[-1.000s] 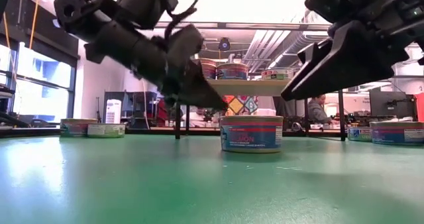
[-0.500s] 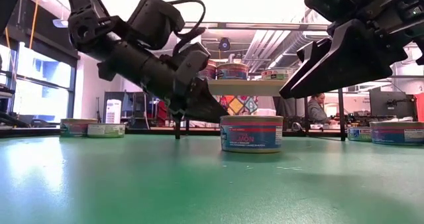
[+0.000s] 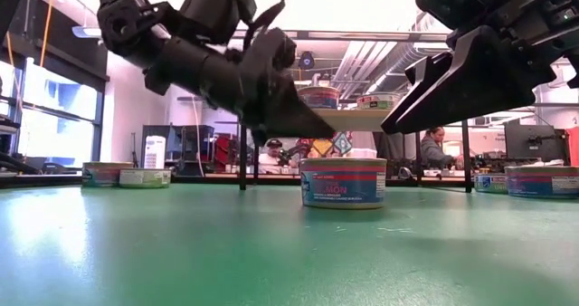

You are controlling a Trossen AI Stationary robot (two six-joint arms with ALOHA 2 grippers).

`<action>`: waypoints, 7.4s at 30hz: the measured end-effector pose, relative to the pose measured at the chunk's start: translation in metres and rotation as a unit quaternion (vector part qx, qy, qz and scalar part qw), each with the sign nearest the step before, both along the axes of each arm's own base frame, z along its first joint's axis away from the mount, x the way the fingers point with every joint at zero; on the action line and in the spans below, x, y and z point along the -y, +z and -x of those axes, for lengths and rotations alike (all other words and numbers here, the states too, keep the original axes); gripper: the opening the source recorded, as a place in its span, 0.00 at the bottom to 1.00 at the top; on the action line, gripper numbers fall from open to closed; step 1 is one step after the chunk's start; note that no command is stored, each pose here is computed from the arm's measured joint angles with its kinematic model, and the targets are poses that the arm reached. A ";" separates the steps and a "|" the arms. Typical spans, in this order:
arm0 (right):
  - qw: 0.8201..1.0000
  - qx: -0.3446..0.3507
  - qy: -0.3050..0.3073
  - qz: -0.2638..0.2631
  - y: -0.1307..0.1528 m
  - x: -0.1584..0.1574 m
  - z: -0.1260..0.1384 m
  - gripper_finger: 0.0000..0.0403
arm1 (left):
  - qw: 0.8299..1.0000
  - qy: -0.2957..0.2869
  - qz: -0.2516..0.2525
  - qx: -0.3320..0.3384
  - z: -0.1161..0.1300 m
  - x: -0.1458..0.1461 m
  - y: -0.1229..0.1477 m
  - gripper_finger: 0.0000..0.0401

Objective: Stack canned seafood by type on shelf
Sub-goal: Stack the blue pink tuna can on top of the blue pink tuna can on the shelf, then stack the green tuna can on top of the green tuna can on the shelf

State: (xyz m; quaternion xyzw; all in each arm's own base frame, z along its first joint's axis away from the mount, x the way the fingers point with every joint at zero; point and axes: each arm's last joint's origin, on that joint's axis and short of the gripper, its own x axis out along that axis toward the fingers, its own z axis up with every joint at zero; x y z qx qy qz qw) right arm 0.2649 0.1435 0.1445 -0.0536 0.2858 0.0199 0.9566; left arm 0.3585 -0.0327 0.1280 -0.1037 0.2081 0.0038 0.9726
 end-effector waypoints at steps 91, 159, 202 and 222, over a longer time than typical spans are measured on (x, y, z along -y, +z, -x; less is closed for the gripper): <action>0.961 -0.206 0.095 0.156 0.073 0.124 -0.069 0.74 | 0.994 0.100 -0.045 0.022 -0.009 -0.031 -0.018 0.00; 0.875 -0.138 -0.153 0.438 0.159 0.309 -0.074 0.44 | 0.973 0.192 -0.109 -0.060 0.093 0.043 -0.019 0.00; 0.929 -0.134 -0.123 0.323 0.221 0.255 -0.081 0.65 | 0.974 0.190 -0.108 -0.056 0.092 0.044 -0.019 0.00; 0.990 -0.142 0.000 -0.001 0.038 0.040 -0.037 0.65 | 0.949 0.279 -0.019 -0.146 0.133 0.034 0.006 0.00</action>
